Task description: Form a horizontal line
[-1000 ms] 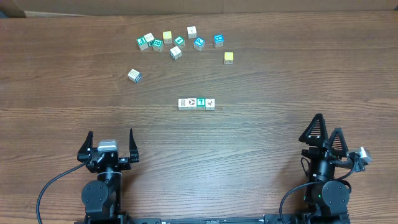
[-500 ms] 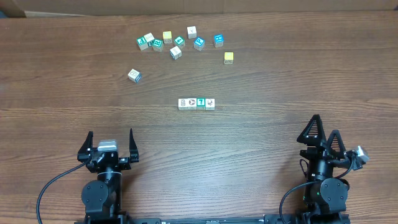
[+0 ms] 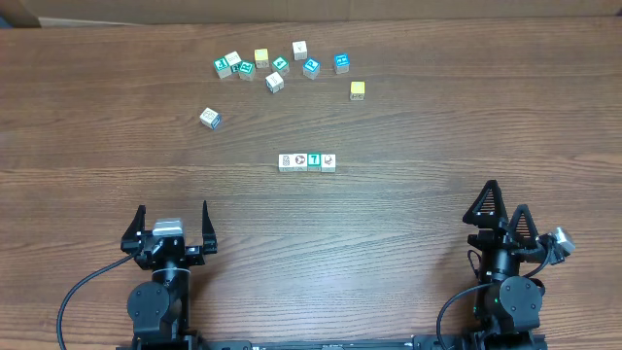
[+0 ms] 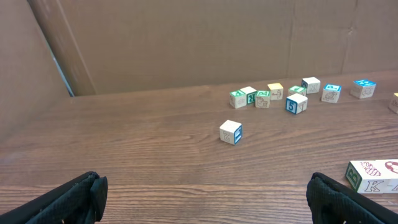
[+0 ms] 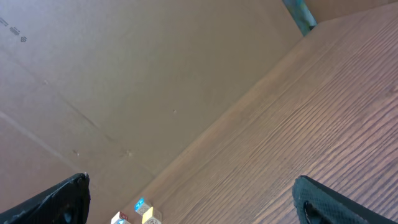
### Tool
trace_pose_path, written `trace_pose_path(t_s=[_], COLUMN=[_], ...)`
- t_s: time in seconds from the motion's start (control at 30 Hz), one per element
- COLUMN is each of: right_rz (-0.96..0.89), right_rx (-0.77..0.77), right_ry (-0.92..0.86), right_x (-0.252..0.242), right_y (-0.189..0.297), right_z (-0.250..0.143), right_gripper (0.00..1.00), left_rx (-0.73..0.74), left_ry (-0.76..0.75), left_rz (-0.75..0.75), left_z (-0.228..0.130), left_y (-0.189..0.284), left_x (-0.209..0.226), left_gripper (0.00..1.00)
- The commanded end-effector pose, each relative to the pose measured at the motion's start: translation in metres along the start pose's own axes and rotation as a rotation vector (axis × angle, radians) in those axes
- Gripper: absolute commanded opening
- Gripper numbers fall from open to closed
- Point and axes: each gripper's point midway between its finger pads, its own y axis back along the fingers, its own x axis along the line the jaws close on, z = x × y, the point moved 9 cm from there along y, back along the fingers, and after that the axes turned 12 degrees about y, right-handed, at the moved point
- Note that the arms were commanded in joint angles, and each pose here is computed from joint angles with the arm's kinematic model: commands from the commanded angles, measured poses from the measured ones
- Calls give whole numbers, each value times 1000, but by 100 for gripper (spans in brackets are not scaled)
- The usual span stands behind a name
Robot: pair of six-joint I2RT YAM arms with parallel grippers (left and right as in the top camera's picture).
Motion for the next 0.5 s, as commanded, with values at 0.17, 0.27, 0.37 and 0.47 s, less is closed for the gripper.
trace_pose_path(t_s=[0.17,0.27,0.37,0.47], right_rz=[-22,-15,-35,-34], right_rx=[-40,-53,-18,-19], right_ry=[-9,-15,1,1], right_x=[-4,-3,-6,-6], right_y=[-1,-1,-1,-1], right_z=[3,5,0,0], right_gripper=[100,100,100,100], left_rx=[-7,-7,-7,-7], left_ry=[-16,-16,-16,-16], left_rz=[-14,-14,-14,-14], left_z=[0,0,0,0], left_y=[0,0,0,0], left_x=[-2,-2,-2,-2], left_gripper=[100,100,100,100])
